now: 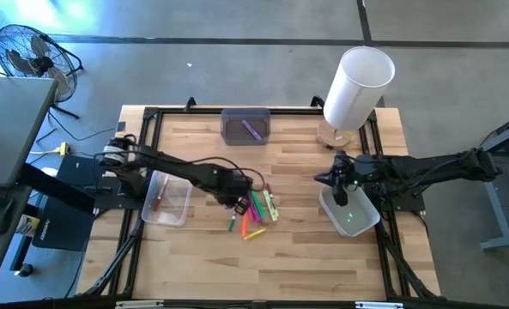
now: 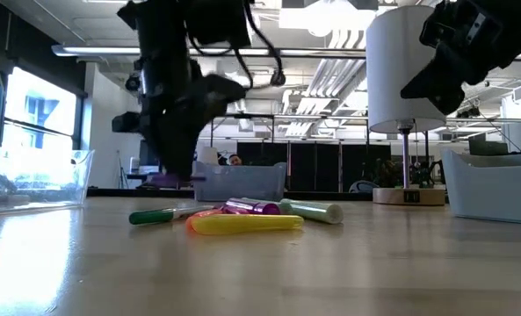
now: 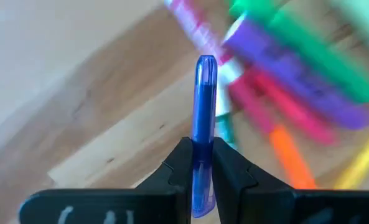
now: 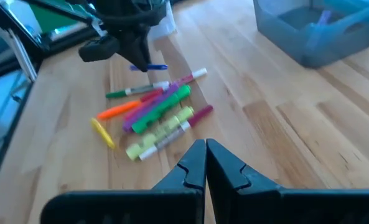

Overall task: Pick & Place Markers
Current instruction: Put the blue pen into the gray bin

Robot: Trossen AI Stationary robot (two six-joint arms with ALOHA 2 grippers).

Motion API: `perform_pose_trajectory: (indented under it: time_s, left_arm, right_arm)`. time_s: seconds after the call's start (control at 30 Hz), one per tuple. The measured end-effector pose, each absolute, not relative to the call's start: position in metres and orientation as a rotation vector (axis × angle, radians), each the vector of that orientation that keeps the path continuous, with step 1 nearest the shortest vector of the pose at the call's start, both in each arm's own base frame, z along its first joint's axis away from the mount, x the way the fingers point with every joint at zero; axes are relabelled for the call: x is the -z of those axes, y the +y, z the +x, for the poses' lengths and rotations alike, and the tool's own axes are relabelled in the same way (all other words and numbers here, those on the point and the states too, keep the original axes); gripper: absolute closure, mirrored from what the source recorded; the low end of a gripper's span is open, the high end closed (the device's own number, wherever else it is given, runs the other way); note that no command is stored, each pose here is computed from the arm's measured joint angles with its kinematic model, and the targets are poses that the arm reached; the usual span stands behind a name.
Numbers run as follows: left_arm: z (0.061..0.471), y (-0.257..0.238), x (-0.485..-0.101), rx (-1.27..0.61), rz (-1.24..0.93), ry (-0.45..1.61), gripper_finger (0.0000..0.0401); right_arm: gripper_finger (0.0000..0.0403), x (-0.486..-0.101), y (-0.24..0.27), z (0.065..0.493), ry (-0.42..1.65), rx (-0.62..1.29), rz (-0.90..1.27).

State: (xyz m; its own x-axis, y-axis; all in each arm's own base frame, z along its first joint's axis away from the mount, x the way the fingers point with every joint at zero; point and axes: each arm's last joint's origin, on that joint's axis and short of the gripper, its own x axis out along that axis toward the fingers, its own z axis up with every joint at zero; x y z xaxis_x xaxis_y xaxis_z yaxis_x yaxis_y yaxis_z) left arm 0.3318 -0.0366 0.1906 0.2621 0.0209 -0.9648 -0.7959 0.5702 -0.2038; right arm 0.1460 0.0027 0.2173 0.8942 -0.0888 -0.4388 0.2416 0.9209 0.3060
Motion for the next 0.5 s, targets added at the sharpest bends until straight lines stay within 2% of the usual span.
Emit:
perform_pose_trajectory:
  time_s: [0.33,0.5]
  left_arm:
    - [0.35,-0.016,-0.27,-0.451,-0.713,0.814,0.0371]
    - [0.364,-0.005,-0.316,-0.342,-0.614,0.654,0.0371]
  right_arm:
    - [0.0402,-0.239,0.002,0.156,0.183,0.164,0.465]
    - [0.0396,-0.251,0.0,0.168,-0.005,0.241,0.483]
